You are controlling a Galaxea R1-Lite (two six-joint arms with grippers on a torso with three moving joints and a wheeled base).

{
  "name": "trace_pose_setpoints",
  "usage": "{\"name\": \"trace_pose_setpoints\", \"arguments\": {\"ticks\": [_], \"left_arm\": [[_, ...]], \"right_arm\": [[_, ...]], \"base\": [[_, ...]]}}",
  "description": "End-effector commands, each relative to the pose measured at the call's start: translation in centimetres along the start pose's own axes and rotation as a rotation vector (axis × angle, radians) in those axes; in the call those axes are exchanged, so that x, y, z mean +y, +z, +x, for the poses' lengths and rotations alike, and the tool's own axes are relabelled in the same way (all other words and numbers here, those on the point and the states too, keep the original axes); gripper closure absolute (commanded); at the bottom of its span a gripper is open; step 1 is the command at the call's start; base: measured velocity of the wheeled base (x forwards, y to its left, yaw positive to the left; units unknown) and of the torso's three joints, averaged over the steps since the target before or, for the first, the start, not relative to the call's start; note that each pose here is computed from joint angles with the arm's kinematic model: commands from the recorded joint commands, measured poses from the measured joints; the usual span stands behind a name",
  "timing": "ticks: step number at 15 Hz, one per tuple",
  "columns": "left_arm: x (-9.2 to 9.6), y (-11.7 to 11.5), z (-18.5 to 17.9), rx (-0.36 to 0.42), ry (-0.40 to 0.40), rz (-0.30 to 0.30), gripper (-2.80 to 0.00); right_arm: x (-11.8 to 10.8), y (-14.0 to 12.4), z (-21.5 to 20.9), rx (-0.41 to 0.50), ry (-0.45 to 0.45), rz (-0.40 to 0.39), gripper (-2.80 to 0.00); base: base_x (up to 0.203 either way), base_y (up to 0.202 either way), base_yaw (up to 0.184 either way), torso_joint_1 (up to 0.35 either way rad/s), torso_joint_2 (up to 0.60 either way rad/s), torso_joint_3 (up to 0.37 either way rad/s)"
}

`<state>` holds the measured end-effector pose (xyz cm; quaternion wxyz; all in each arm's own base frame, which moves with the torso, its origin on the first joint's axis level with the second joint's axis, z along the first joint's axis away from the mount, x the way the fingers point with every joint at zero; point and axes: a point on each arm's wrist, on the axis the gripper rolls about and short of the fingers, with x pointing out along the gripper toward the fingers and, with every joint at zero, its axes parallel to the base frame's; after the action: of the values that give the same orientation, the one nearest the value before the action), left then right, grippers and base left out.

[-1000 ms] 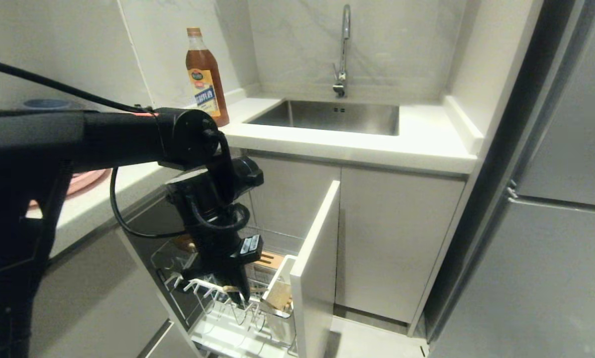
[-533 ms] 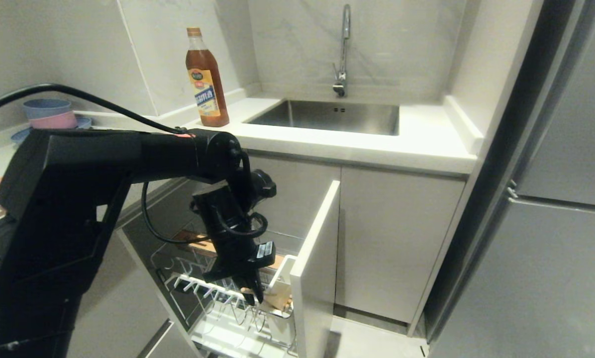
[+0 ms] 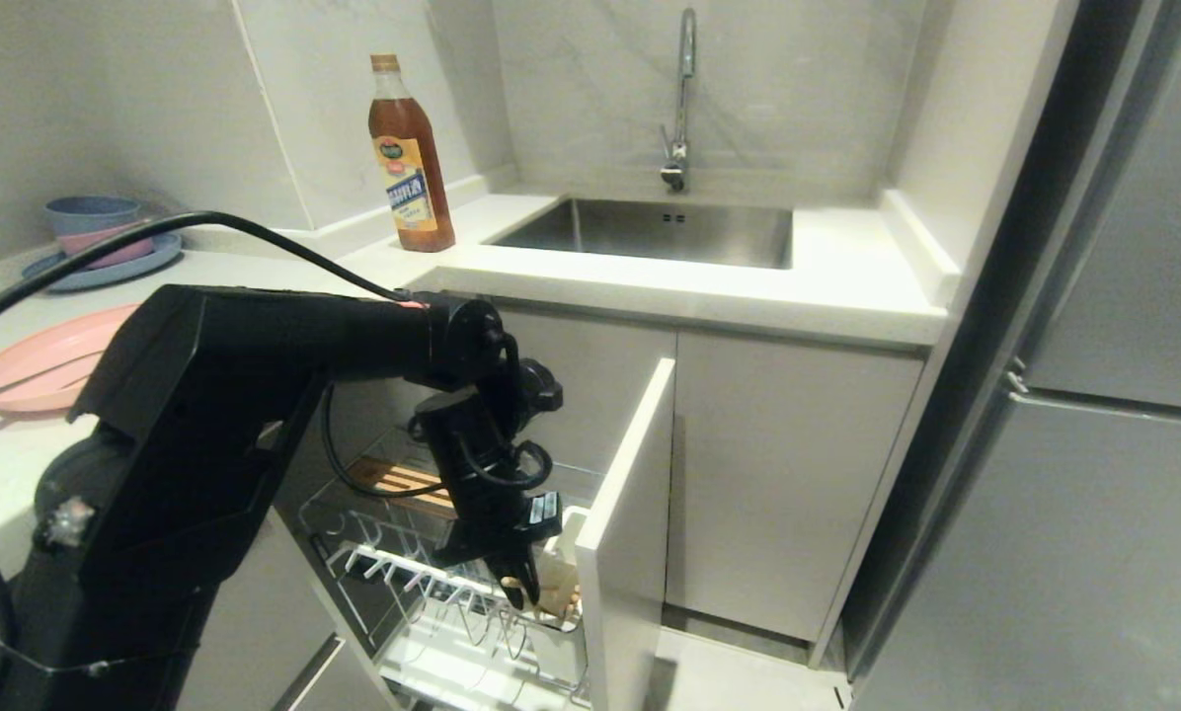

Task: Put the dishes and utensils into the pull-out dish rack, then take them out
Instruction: Pick up the chopsticks and place it in the cupboard

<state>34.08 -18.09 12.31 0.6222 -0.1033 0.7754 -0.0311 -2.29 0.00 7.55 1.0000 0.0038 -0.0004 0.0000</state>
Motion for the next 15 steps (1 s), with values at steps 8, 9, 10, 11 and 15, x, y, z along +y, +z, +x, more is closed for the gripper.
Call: {"name": "trace_pose_setpoints", "arguments": {"ticks": [8,9,10,11,15], "left_arm": [[0.4,2.5,2.4,-0.015,-0.01,-0.022,0.0],[0.3,2.7,2.6,-0.014,-0.008,-0.023,0.0],[0.4,2.7,2.7,-0.015,-0.008,-0.023,0.0],[0.3,2.9,2.9,-0.018,-0.009,-0.022,0.0],[0.3,3.2,3.5,-0.016,-0.006,-0.024,0.0]], "right_arm": [[0.0,0.0,0.0,0.001,0.0,0.0,0.0],[0.0,0.0,0.0,0.001,0.0,0.0,0.0],[0.0,0.0,0.0,0.001,0.0,0.0,0.0],[0.0,0.0,0.0,0.001,0.0,0.0,0.0],[0.0,0.0,0.0,0.001,0.0,0.0,0.0]], "base": [[0.0,0.0,0.0,0.0,0.0,0.0],[0.0,0.0,0.0,0.0,0.0,0.0],[0.0,0.0,0.0,0.0,0.0,0.0],[0.0,0.0,0.0,0.0,0.0,0.0],[0.0,0.0,0.0,0.0,0.0,0.0]]}}
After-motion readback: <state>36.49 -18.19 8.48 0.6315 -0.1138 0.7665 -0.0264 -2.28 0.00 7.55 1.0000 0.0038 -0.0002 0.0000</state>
